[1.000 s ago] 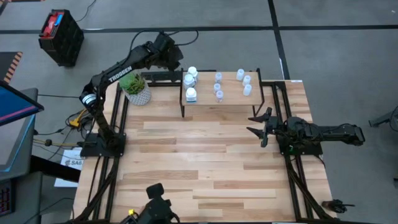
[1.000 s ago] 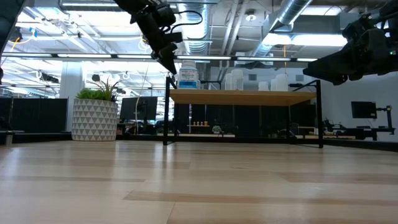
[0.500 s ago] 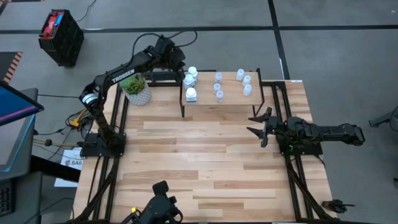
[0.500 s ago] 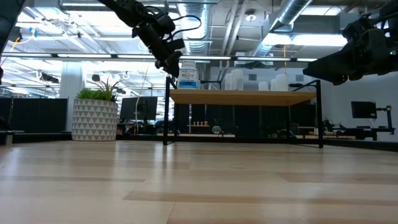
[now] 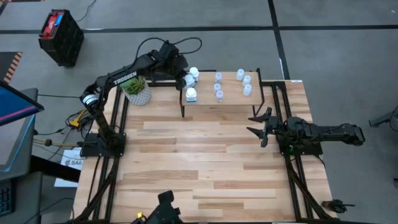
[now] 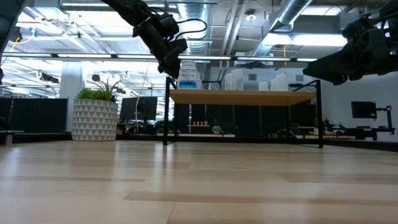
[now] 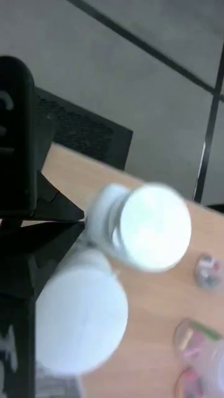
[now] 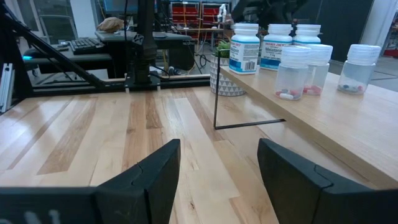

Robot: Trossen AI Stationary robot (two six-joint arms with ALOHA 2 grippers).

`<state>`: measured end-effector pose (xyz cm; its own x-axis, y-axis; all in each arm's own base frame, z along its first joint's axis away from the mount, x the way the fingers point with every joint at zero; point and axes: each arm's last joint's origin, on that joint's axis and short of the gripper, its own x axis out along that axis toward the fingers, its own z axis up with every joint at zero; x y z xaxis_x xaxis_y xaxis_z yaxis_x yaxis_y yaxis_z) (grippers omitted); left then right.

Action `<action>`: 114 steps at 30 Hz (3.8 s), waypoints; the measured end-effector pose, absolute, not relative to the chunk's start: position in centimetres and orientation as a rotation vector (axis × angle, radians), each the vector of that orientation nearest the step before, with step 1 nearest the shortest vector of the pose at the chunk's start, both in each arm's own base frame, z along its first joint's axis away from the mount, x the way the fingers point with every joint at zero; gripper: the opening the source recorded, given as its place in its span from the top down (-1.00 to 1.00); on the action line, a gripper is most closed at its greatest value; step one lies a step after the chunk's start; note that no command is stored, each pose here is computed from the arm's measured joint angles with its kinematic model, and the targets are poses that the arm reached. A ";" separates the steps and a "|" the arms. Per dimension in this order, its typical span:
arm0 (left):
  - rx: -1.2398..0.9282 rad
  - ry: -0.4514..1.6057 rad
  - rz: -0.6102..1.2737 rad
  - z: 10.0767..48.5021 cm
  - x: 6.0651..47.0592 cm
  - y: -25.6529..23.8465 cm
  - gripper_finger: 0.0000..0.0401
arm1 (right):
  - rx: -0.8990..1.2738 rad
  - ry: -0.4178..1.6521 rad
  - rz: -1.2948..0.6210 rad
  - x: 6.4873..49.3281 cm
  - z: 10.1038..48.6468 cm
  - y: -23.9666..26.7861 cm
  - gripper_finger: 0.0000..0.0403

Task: Pick and place medicine bottles onto shelf by color
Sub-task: Adjust the big white pill bottles on the shelf

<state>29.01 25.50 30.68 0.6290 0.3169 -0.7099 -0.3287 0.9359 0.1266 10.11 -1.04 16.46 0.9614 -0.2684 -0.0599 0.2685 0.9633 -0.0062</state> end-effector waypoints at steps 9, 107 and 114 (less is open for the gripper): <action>0.018 0.872 0.460 30.5 29.3 25.0 1.00 | 0.002 0.060 -0.272 10.1 16.5 -1.0 -0.18; 0.055 1.154 0.257 33.3 32.3 11.4 1.00 | 0.002 0.060 -0.271 10.1 16.5 -1.0 -0.18; 0.063 1.148 0.282 32.5 33.2 11.9 1.00 | 0.002 0.061 -0.271 10.1 16.5 -1.0 -0.18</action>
<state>33.18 11.93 32.47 0.3791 0.2525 -0.8902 -0.1881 0.9630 0.1931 10.10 -1.04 16.46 0.9616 -0.2679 -0.0600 0.2681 0.9634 -0.0061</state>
